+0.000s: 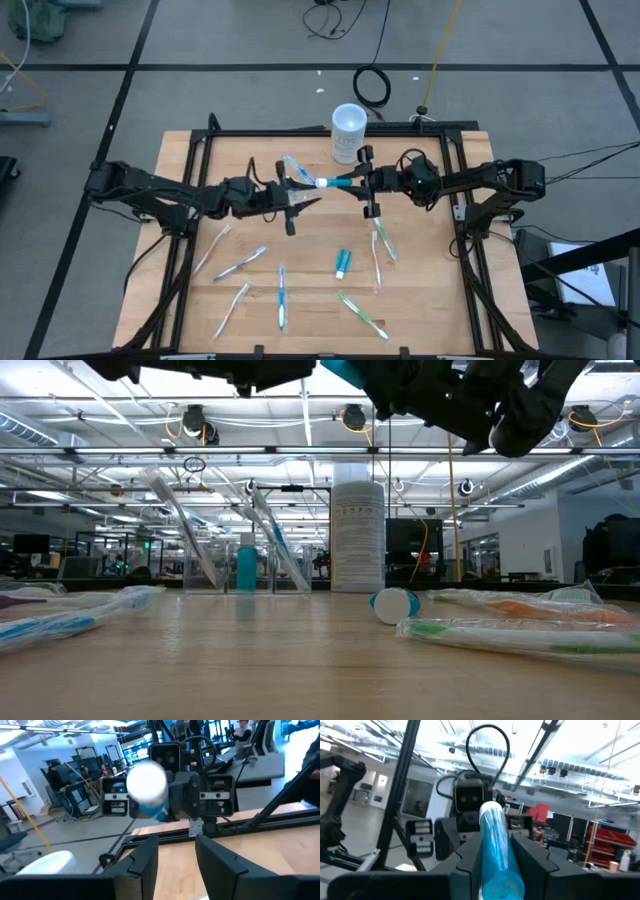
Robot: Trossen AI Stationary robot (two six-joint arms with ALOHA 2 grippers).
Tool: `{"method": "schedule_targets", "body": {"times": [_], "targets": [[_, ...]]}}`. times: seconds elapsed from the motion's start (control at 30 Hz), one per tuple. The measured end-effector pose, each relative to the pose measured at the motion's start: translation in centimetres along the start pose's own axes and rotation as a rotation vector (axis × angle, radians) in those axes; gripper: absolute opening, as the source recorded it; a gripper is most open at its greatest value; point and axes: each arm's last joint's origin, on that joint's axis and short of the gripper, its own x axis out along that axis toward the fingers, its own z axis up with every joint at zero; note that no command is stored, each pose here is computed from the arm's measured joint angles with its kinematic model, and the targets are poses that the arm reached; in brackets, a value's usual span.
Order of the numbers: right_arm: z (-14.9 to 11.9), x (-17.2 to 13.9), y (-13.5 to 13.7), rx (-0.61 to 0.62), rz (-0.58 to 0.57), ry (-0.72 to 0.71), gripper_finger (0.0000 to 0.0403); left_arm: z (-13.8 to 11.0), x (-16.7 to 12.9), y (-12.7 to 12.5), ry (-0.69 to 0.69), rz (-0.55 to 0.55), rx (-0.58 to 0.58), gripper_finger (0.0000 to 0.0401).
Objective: Pick & Place toothbrushing station
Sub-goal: Put the left blue mouthwash into the transparent organizer
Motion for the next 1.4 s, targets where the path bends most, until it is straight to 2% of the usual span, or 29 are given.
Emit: {"method": "schedule_targets", "body": {"times": [0.27, 0.5, 0.67, 0.83, 0.93, 1.03, 1.17, 1.27, 1.4], "targets": [[0.3, 0.3, 0.5, 0.009, 0.017, -0.018, 0.0086, -0.1, 0.3, -0.1, -0.014, 0.018, -0.007, 0.0134], [-0.3, 0.3, 0.5, 0.104, 0.018, 0.046, 0.0086, 0.8, -0.9, 0.5, 0.044, 0.139, 0.074, 0.0134], [-0.9, 0.3, 0.6, 0.111, 0.02, 0.098, 0.0086, 0.9, -1.3, 0.4, 0.16, 0.075, 0.102, 0.0134], [-0.9, 0.3, 0.6, 0.108, 0.019, 0.098, 0.0086, 2.8, -0.8, 1.2, 0.233, 0.058, 0.109, 0.0137], [-0.9, 0.2, 0.6, 0.111, 0.02, 0.103, 0.0086, 4.2, -0.7, 1.8, 0.282, 0.049, 0.099, 0.0154], [-0.9, 0.2, 0.6, 0.113, 0.024, 0.106, 0.0086, 5.0, -0.7, 2.2, 0.319, -0.007, 0.061, 0.0181], [-1.0, 0.2, 0.6, 0.119, 0.022, 0.121, 0.0086, 5.2, -0.3, 2.1, 0.302, -0.094, 0.012, 0.0212], [-1.3, 0.2, 0.6, 0.127, 0.014, 0.141, 0.0086, 5.2, 0.2, 2.1, 0.283, -0.109, 0.0, 0.0226], [-1.4, 0.2, 0.7, 0.131, 0.022, 0.147, 0.0086, 3.9, 0.9, 1.5, 0.34, -0.177, -0.021, 0.0231]]}}
